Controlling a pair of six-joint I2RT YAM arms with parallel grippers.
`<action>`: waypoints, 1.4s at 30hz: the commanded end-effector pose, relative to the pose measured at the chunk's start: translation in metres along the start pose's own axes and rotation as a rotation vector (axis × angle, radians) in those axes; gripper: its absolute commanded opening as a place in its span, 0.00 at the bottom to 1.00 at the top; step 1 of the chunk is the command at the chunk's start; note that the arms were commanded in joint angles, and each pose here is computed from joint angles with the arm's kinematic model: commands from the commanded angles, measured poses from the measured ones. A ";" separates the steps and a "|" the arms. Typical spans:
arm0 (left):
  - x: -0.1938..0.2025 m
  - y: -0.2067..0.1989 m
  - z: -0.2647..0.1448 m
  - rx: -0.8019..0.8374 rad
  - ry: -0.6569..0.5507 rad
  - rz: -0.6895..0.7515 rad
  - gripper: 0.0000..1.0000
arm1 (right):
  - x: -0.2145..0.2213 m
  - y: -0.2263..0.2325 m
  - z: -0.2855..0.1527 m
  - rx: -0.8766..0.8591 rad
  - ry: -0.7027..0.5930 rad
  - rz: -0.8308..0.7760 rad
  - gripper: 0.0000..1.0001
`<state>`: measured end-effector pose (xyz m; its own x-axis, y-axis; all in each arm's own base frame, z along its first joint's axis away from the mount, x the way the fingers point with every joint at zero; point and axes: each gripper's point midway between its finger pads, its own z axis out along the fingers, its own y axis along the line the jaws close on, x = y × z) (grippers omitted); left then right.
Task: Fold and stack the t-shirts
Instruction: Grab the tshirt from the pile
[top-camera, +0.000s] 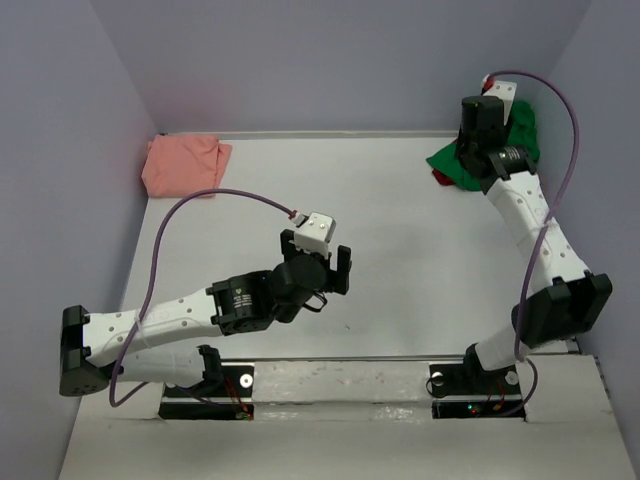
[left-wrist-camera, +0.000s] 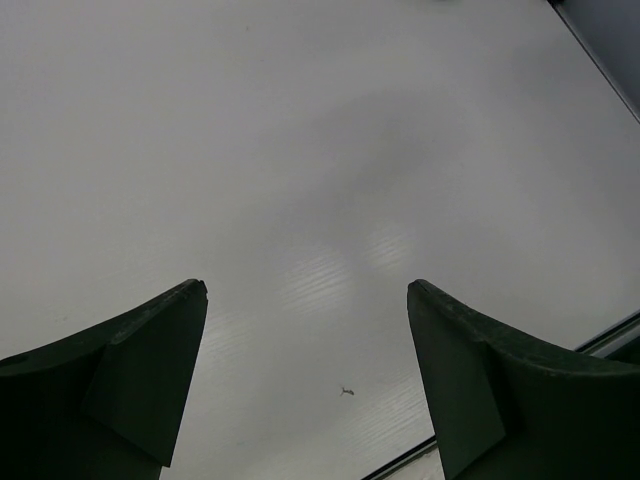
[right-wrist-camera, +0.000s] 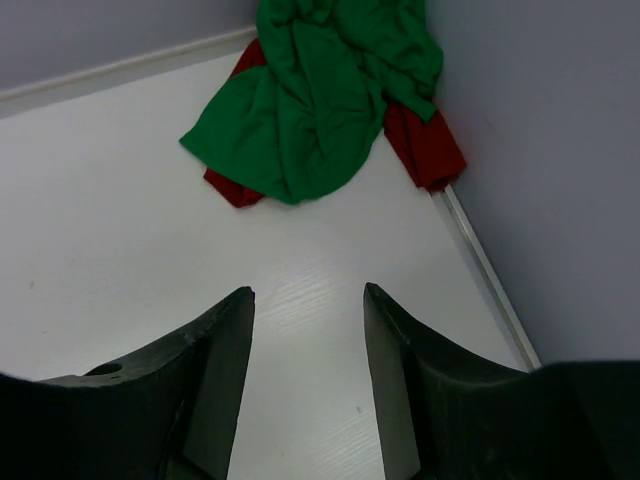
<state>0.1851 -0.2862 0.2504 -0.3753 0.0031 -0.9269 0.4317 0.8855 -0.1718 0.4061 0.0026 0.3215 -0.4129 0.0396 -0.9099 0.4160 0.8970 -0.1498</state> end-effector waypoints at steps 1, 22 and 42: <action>-0.013 0.011 -0.003 -0.010 -0.054 -0.063 0.91 | -0.056 0.005 0.039 -0.074 -0.069 0.053 0.53; -0.012 0.040 0.027 -0.029 -0.018 -0.105 0.90 | -0.063 0.005 0.199 -0.099 0.009 0.041 0.73; -0.030 0.073 0.031 -0.166 -0.065 -0.199 0.87 | -0.019 0.019 0.316 -0.180 -0.027 0.115 0.65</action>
<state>0.2422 -0.2456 0.2257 -0.4473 -0.0958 -0.8892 0.2713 0.9328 -0.2370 0.6632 -0.1076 0.1836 -0.4585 0.1144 -0.8813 0.3052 0.9516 -0.0353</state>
